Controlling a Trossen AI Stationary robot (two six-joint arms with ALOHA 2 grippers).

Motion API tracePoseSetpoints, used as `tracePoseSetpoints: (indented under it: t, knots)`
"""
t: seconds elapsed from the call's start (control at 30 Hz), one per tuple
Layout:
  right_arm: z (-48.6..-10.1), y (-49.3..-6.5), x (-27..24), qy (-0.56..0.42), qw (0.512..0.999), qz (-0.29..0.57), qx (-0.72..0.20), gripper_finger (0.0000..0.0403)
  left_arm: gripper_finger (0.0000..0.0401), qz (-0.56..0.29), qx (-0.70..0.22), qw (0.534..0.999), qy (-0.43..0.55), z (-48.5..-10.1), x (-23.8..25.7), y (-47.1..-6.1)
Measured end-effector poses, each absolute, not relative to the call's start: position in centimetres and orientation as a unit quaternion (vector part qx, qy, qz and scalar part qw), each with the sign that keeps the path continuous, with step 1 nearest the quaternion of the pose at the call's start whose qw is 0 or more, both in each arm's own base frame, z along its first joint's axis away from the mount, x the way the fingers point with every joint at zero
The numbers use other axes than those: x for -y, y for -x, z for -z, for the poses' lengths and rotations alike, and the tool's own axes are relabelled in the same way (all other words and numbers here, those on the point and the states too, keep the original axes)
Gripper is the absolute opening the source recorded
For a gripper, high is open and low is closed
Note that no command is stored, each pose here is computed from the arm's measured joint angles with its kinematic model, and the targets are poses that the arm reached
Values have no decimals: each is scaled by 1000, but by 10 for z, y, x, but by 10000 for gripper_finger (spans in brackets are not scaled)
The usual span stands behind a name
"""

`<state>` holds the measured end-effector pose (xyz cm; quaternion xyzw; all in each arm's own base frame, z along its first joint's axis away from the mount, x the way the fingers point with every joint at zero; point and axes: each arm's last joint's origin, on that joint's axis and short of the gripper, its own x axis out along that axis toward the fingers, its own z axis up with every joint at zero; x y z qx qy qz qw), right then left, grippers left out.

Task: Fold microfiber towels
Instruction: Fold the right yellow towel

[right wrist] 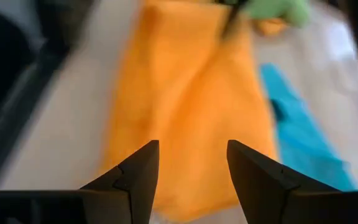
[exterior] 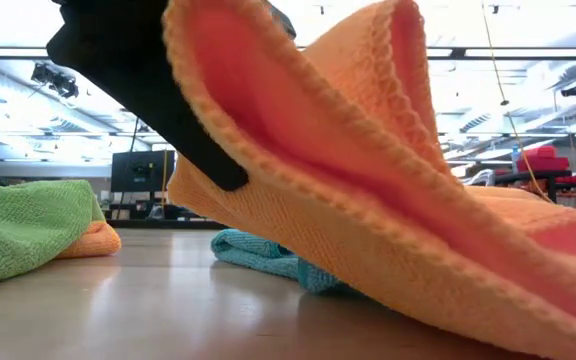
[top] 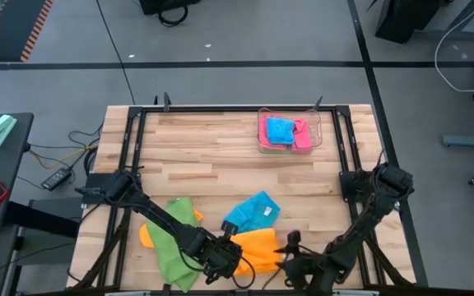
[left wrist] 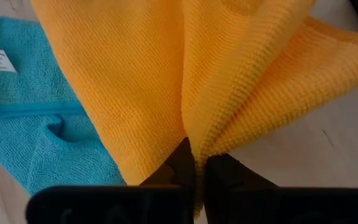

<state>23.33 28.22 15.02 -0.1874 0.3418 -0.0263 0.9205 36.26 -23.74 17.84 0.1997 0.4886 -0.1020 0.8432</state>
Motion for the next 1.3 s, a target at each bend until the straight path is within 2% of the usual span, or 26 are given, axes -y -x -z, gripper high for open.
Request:
tracePoseSetpoints:
  t: [0.2,0.37,0.53,0.77,0.9,1.07,1.3]
  knots:
    - [-140,-245,-263,166,926,78,-331,198,25,123,-490,841,-192,-178,239,-363]
    - [-118,-258,-253,103,928,21,-358,198,35,120,-492,842,-187,-178,240,-361]
    - [-104,-258,-262,80,919,-36,-383,198,21,113,-497,841,-182,-178,239,-361]
    - [-107,-254,-287,65,911,-139,-382,198,28,104,-498,843,-175,-178,235,-364]
    - [-123,-248,-295,90,917,-160,-355,198,34,103,-499,843,-174,-178,235,-363]
    - [-122,-235,-299,191,909,-149,-338,198,22,103,-501,841,-176,-177,235,-363]
    - [-120,-237,-297,227,906,-140,-329,178,28,104,-498,843,-175,-178,235,-364]
